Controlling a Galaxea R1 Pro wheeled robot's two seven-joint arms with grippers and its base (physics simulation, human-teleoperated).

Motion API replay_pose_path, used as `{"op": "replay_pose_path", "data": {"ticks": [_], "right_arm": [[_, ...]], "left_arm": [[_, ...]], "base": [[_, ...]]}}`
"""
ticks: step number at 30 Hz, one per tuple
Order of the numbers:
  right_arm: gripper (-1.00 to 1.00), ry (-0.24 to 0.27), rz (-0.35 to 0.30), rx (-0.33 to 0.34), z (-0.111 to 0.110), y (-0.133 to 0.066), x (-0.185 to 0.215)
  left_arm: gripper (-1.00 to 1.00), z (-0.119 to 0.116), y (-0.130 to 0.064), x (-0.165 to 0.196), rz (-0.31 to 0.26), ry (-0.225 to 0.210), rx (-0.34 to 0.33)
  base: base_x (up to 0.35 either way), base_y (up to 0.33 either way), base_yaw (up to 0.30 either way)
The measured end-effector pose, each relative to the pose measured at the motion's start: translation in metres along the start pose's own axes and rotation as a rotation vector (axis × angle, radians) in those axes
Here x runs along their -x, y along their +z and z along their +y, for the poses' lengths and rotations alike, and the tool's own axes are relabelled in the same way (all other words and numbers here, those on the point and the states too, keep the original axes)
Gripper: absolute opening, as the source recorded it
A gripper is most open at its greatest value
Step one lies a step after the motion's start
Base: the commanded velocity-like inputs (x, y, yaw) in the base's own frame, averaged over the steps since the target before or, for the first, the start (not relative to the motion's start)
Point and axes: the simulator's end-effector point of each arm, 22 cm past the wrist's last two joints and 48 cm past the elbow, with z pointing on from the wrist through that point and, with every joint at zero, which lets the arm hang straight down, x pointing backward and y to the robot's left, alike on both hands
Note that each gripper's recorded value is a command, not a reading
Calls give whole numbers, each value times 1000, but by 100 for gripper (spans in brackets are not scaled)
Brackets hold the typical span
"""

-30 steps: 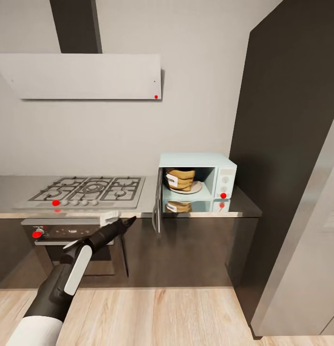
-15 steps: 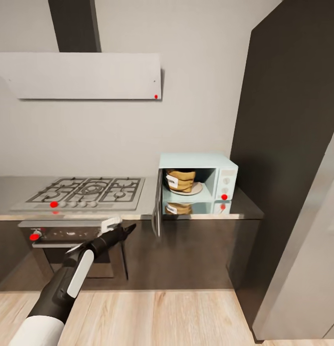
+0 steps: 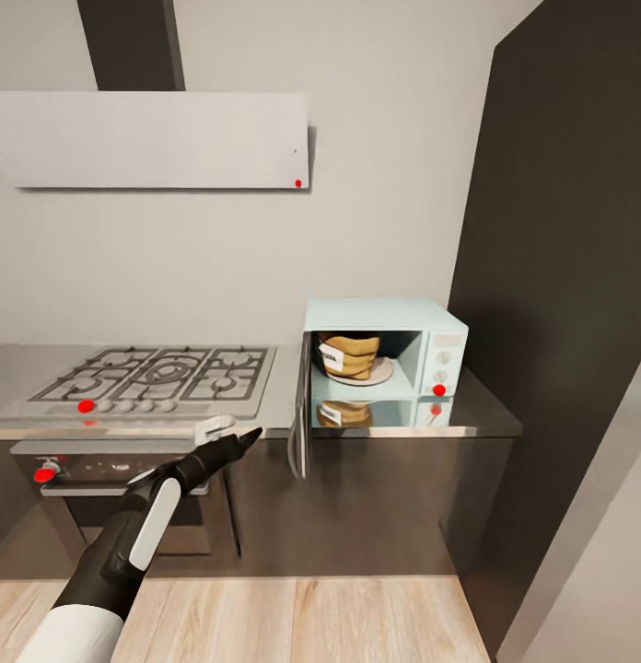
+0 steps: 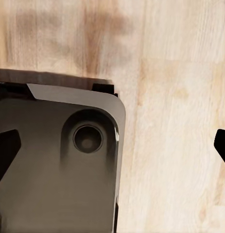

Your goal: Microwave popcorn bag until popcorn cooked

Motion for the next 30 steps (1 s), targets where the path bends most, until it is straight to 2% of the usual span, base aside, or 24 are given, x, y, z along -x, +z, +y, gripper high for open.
{"op": "replay_pose_path", "data": {"ticks": [6,8,9,11,13,19,30], "right_arm": [[100,0,0,1,1,0,0],[100,1,-1,0,0,0,0],[100,1,-1,-2,-1,0,0],[100,1,-1,-1,-1,0,0],[100,1,-1,-1,-1,0,0],[100,10,-5,-3,1,0,1],[100,11,-9,-6,1,0,3]], "left_arm": [[100,-3,1,-1,0,14,-7],[100,-18,5,4,-41,59,-36],[100,-38,10,3,-75,111,-73],[100,-66,16,-7,-92,177,-128],[100,-84,19,-17,-90,213,-164],[100,-89,19,-19,-92,226,-177],[100,-90,18,-16,-100,227,-174]], "base": [[2,0,0],[0,0,0],[0,0,0],[0,0,0],[0,0,0],[0,0,-40],[0,0,-216]]}}
